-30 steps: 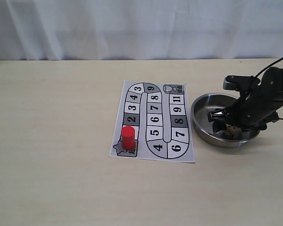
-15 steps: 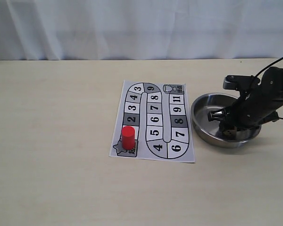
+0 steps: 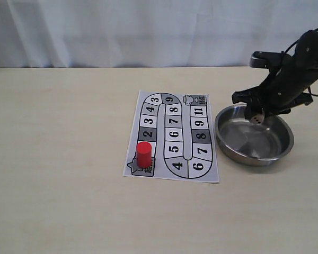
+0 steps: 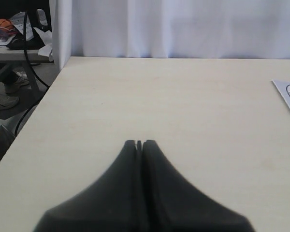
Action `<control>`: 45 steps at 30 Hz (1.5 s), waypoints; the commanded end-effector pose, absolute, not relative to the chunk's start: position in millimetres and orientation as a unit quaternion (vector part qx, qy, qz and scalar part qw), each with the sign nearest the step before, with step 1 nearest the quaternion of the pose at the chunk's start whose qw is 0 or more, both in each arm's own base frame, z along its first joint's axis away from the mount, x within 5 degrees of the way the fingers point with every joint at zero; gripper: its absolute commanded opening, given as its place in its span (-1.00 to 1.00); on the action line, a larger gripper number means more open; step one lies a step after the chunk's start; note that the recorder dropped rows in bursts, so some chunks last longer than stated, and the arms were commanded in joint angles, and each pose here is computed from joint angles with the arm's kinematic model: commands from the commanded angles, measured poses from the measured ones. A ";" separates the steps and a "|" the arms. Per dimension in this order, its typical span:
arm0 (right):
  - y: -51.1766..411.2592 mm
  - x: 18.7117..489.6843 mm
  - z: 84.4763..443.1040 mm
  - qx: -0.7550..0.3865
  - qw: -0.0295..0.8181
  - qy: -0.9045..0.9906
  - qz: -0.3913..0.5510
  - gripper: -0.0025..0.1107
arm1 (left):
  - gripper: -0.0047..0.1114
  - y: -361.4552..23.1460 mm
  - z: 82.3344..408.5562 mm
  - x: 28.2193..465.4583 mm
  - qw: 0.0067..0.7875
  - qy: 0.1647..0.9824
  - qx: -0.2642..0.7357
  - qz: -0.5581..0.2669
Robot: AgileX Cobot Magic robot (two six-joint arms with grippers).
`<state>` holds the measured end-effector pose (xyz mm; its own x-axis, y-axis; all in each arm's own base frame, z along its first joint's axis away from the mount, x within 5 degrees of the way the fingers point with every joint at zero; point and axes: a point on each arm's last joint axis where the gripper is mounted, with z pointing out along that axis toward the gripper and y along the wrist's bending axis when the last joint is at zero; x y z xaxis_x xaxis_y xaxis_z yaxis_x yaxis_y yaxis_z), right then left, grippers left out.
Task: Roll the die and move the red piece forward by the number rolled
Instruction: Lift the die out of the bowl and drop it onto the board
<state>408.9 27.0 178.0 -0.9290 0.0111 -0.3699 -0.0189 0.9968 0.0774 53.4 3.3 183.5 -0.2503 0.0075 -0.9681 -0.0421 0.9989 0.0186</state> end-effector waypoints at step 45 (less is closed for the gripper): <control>-3.5 510.2 155.4 -0.011 0.255 0.959 0.126 0.50 | -0.92 3.3 183.4 53.7 0.616 0.787 -0.013 0.018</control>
